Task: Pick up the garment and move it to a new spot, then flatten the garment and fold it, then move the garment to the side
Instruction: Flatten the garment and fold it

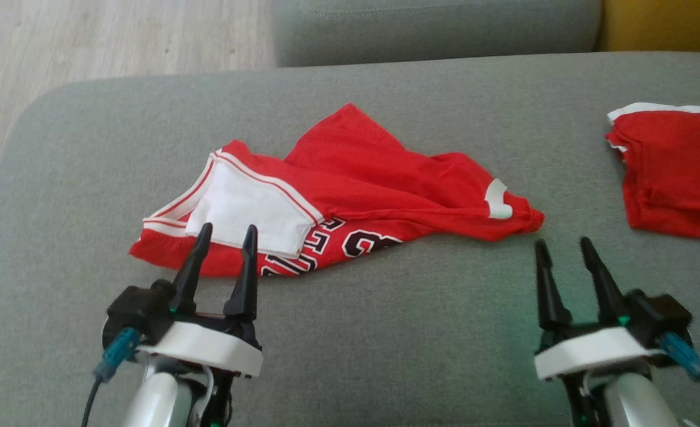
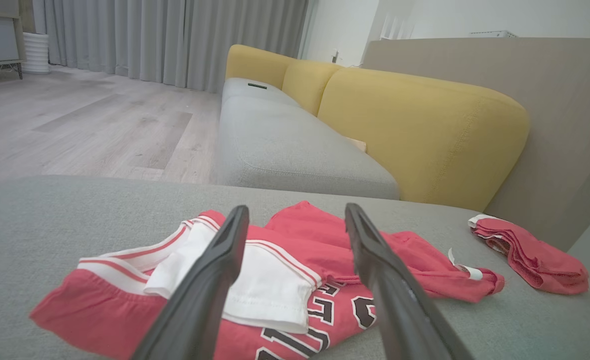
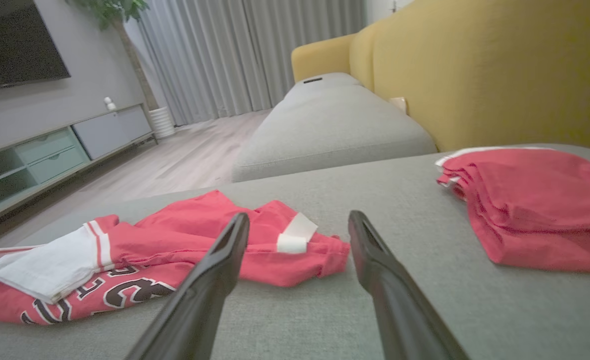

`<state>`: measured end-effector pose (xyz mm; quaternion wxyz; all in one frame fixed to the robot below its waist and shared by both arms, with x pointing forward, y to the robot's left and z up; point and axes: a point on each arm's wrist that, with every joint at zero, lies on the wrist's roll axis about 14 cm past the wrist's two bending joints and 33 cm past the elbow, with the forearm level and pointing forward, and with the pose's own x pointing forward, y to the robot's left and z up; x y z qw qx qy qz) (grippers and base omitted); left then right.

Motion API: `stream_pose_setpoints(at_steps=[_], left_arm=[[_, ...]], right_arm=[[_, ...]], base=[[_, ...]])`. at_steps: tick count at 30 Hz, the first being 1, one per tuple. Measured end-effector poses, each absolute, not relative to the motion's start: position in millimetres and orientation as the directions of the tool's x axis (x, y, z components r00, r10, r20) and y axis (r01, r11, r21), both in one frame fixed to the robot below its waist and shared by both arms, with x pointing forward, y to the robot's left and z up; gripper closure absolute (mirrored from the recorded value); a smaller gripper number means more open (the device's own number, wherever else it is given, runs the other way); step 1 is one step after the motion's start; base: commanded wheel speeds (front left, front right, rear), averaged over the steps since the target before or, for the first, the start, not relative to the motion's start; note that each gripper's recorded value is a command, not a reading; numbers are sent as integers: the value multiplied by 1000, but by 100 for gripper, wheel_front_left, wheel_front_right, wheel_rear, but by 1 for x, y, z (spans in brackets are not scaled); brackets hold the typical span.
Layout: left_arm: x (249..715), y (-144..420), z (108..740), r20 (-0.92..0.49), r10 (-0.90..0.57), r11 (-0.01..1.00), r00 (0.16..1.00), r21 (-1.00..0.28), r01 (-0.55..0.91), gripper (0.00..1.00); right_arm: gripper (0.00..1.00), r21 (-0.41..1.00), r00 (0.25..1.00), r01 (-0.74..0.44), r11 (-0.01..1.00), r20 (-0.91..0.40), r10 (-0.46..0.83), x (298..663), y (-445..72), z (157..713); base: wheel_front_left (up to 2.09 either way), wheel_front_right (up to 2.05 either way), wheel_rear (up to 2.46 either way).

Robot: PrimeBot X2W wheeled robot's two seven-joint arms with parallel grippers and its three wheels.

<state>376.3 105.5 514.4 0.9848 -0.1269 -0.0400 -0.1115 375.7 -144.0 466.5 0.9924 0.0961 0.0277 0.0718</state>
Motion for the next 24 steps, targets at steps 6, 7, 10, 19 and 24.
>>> stream_pose_setpoints(at_steps=[6,7,10,19,24], left_arm=[[379,111,504,77,-192,945,978,-255,206,0],[380,112,501,69,-189,946,980,-255,201,0],[384,112,496,54,-190,947,980,-255,197,0],[392,131,484,13,-137,957,990,-255,136,0],[388,140,473,-23,-103,962,994,-258,94,0]], right_arm=[[0,118,953,-288,950,-56,296,399,-105,469],[0,100,944,-316,943,-69,323,405,-100,468],[0,35,910,-392,919,-129,393,421,-90,458],[0,-14,738,-619,785,-352,576,449,-43,409],[0,-38,651,-683,730,-485,584,453,-41,375]], base=[[0,0,0],[0,0,0],[0,0,0],[0,0,0],[0,0,0]])
